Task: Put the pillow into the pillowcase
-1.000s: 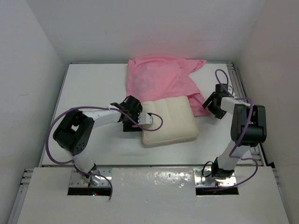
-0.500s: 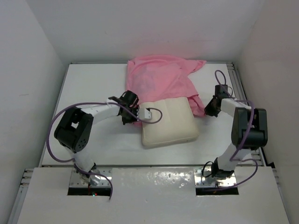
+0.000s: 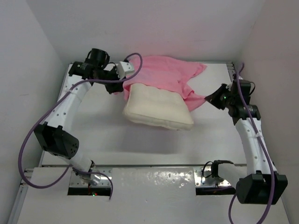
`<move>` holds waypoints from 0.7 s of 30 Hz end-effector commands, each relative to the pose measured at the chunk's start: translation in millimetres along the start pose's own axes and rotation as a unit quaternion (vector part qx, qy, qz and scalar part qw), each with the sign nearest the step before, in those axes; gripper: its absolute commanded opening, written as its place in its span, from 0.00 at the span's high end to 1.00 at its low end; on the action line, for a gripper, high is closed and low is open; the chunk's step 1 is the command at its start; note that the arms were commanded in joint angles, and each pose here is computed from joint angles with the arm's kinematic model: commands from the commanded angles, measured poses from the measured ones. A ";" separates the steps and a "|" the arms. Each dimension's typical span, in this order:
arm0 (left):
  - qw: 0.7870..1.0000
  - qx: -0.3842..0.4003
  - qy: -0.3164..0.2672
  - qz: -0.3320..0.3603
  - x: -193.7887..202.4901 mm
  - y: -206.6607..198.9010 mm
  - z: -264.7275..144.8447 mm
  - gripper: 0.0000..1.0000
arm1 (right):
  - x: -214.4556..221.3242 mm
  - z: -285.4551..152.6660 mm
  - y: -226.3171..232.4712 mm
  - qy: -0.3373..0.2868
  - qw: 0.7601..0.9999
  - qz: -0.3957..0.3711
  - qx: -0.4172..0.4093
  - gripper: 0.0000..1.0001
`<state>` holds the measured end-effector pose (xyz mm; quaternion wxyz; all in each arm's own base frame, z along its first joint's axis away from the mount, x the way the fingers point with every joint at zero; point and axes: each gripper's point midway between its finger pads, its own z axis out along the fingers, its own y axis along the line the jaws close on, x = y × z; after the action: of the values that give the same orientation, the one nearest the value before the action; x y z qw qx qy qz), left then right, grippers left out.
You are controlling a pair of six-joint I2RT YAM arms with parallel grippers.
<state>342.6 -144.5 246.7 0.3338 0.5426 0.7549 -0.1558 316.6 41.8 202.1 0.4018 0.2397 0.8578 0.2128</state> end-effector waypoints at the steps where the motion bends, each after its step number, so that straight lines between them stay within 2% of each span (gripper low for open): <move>1: 0.995 -0.052 -0.081 -0.004 -58.5 7.0 -59.5 1.00 | -51.5 -39.3 42.5 -0.059 0.997 -0.016 -0.052 1.00; 8: 0.972 -0.174 -0.152 0.048 -120.5 30.6 -141.0 1.00 | -101.6 -99.7 101.6 -0.130 0.982 -0.059 -0.125 1.00; 12: 0.965 -0.195 -0.162 0.067 -128.2 31.7 -154.4 1.00 | -115.7 -129.1 119.4 -0.167 0.972 -0.076 -0.147 1.00; 15: 0.960 -0.208 -0.172 0.069 -134.1 37.1 -158.8 1.00 | -113.5 -137.6 125.0 -0.172 0.968 -0.079 -0.164 1.00; 21: 0.931 -0.283 -0.219 0.078 -170.8 70.8 -188.0 1.00 | -122.2 -155.4 144.7 -0.189 0.959 -0.088 -0.193 1.00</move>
<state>360.0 -135.7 438.6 0.5451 0.4757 0.6868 -0.0700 300.3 53.2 403.5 0.5678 0.1474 0.7619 0.2745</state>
